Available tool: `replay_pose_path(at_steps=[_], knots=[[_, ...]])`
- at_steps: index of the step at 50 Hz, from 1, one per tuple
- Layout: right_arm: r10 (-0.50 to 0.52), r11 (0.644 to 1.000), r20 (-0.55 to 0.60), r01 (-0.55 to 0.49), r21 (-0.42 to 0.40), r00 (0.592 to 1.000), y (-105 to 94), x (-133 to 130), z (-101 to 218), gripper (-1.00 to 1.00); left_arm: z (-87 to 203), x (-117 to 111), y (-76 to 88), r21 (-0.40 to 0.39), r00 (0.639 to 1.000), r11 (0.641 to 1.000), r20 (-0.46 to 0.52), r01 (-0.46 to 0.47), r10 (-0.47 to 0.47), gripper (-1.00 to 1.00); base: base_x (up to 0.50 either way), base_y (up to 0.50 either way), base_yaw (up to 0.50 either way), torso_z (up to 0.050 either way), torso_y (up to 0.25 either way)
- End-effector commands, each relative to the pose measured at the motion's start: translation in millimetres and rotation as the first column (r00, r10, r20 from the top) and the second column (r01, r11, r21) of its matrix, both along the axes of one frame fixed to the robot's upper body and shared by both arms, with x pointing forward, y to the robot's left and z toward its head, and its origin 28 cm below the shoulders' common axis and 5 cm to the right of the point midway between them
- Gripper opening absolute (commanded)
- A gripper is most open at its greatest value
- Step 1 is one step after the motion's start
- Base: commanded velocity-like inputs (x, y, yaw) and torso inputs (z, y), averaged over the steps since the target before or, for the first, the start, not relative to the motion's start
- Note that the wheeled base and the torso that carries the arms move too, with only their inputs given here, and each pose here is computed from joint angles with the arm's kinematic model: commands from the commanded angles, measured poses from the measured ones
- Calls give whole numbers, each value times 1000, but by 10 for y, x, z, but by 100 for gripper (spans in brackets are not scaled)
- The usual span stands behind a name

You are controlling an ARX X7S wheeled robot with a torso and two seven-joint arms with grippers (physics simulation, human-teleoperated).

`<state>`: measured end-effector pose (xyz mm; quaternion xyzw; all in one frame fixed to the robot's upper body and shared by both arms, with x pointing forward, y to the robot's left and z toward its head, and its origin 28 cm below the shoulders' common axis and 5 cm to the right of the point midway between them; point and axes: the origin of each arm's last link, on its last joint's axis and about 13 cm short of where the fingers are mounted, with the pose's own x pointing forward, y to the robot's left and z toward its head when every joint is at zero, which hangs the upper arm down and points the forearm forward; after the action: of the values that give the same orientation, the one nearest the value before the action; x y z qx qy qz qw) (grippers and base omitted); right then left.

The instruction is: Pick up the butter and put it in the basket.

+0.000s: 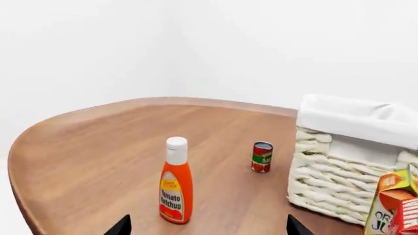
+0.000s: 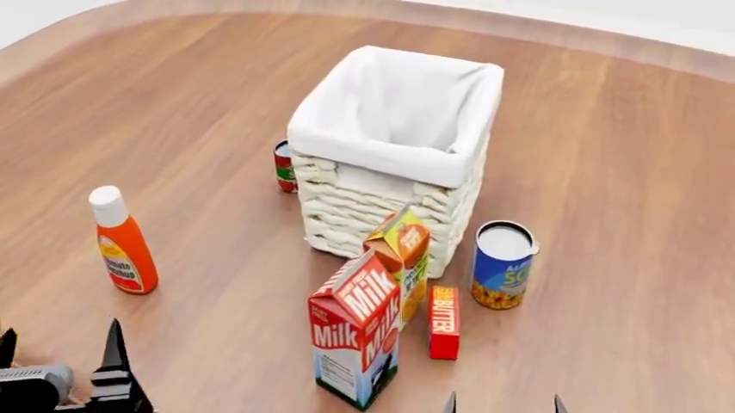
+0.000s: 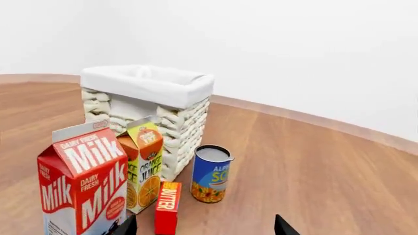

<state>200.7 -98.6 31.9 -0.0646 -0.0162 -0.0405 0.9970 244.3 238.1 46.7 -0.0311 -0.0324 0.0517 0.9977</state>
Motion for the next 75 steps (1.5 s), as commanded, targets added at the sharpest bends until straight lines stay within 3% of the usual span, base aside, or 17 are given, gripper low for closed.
replay_pose_path(at_steps=[1,21,38,53,66,75], knots=[[-25,1000,2,25,16,1000,-18,-30,7,100,307,123,244,-27,996,997,59,-69,71,100,501,92,0,0,0],[-30,1000,-25,30,-5,999,-6,-39,-12,100,352,112,268,-74,994,993,50,-97,100,100,483,119,0,0,0],[-43,999,-32,43,-16,999,-7,-34,-16,100,332,136,269,-57,992,993,62,-106,109,100,1,0,0,0,0],[-45,999,-23,44,-23,999,-3,-41,2,100,342,155,291,-43,990,992,67,-118,121,100,0,0,0,0,-249],[-47,999,-19,46,-24,999,-1,-51,20,100,345,161,296,-41,989,991,72,-125,127,100,0,0,0,0,0],[-49,999,-17,48,-25,999,0,-53,25,100,337,159,295,-31,990,992,72,-122,124,100,0,0,0,3,-249]])
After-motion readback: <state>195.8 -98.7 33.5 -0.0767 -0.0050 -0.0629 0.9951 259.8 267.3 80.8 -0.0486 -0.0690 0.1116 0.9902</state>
